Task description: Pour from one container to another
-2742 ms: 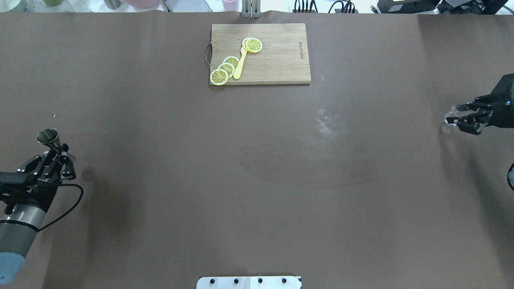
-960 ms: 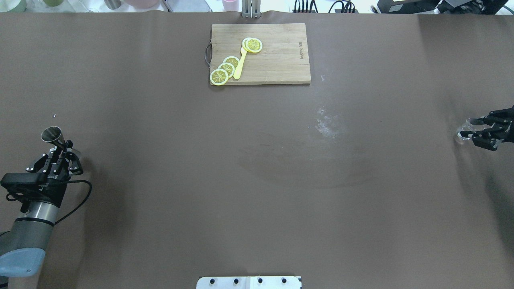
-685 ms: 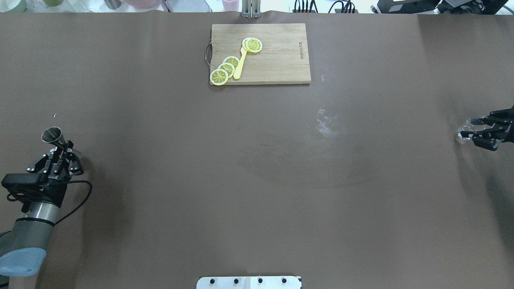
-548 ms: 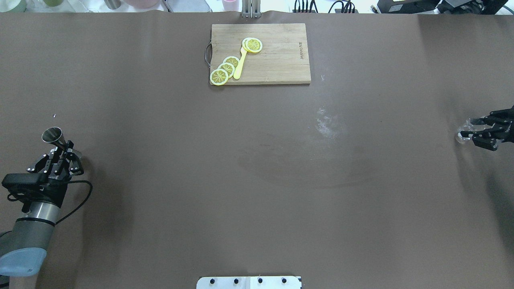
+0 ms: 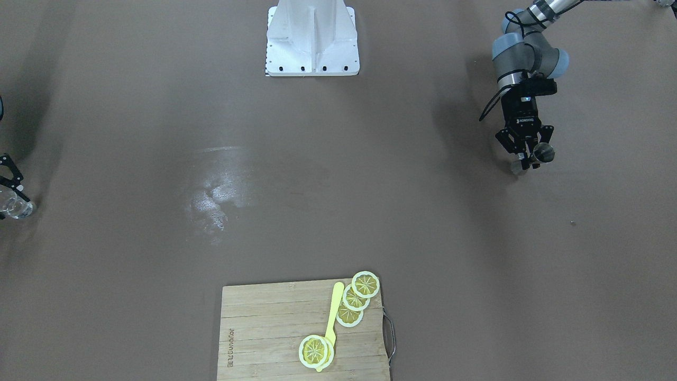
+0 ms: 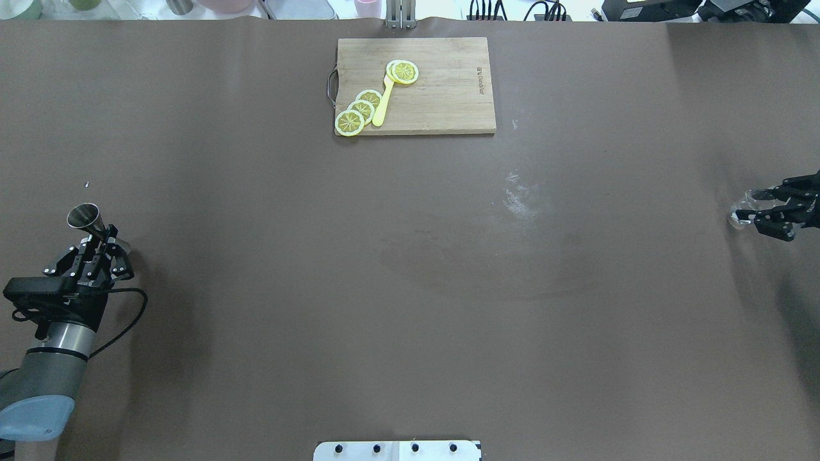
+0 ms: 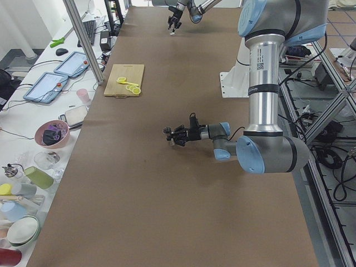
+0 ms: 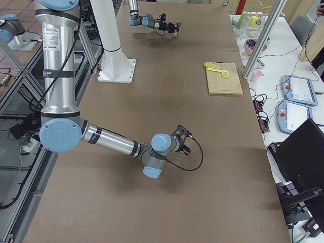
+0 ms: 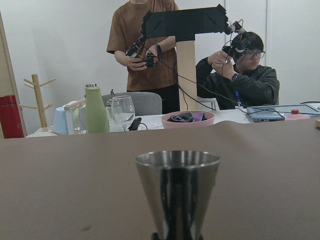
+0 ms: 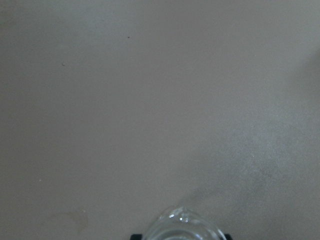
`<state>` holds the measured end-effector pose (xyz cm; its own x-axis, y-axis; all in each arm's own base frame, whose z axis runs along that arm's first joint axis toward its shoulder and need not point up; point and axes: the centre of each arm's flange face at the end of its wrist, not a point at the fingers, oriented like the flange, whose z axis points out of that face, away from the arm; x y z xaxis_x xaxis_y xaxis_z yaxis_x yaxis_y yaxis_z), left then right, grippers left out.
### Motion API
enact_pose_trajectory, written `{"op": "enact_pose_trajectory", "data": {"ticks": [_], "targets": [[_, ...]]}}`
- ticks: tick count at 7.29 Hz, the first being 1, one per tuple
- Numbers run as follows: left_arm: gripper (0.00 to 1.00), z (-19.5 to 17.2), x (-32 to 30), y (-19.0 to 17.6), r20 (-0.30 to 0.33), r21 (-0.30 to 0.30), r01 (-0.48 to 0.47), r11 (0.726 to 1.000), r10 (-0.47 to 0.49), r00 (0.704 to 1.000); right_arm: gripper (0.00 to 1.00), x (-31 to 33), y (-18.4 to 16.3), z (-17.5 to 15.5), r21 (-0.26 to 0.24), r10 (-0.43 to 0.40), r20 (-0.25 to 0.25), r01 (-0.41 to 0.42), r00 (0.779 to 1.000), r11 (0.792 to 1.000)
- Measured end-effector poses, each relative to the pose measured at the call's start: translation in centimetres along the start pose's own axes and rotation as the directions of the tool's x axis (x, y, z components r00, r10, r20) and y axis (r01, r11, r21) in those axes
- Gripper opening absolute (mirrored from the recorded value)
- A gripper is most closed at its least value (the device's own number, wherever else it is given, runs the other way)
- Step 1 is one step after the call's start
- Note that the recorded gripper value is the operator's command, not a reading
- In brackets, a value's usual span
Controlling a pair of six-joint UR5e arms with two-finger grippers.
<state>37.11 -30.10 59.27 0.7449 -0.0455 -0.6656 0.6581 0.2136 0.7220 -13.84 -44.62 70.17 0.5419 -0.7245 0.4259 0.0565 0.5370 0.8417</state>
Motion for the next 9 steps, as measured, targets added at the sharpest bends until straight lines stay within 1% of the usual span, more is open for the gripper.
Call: {"op": "enact_pose_trajectory", "data": {"ticks": [1,3,4,6,7,8,9], "targets": [[0.00,-0.03,0.02,0.07,-0.001,-0.001,0.003,1.000,-0.003,1.000,1.00,0.03,0.01,0.06,-0.001,0.001,0.000,-0.001,1.000,1.000],[0.02,-0.11,0.02,0.22,-0.002,-0.003,0.006,1.000,-0.006,1.000,1.00,0.06,0.09,0.05,-0.002,0.002,0.001,-0.002,1.000,1.000],[0.17,-0.13,0.01,0.29,-0.003,-0.005,0.011,1.000,-0.011,1.000,1.00,0.08,0.15,0.05,-0.003,0.003,0.000,-0.003,1.000,1.000],[0.36,-0.13,0.02,0.41,-0.003,-0.006,0.012,1.000,-0.012,1.000,1.00,0.11,0.23,0.05,-0.004,0.004,0.000,-0.004,1.000,1.000],[0.45,-0.12,0.03,0.45,-0.002,-0.006,0.011,1.000,-0.011,1.000,1.00,0.06,0.16,0.04,-0.003,0.004,0.003,-0.004,1.000,1.000],[0.47,-0.12,0.06,0.44,-0.003,-0.007,0.012,1.000,-0.012,1.000,1.00,-0.09,-0.05,-0.04,-0.001,0.002,0.012,-0.002,1.000,1.000],[0.57,-0.14,0.14,0.38,-0.004,-0.008,0.014,1.000,-0.014,1.000,1.00,-0.32,-0.23,-0.24,-0.001,0.005,0.031,-0.005,1.000,1.000]]}}
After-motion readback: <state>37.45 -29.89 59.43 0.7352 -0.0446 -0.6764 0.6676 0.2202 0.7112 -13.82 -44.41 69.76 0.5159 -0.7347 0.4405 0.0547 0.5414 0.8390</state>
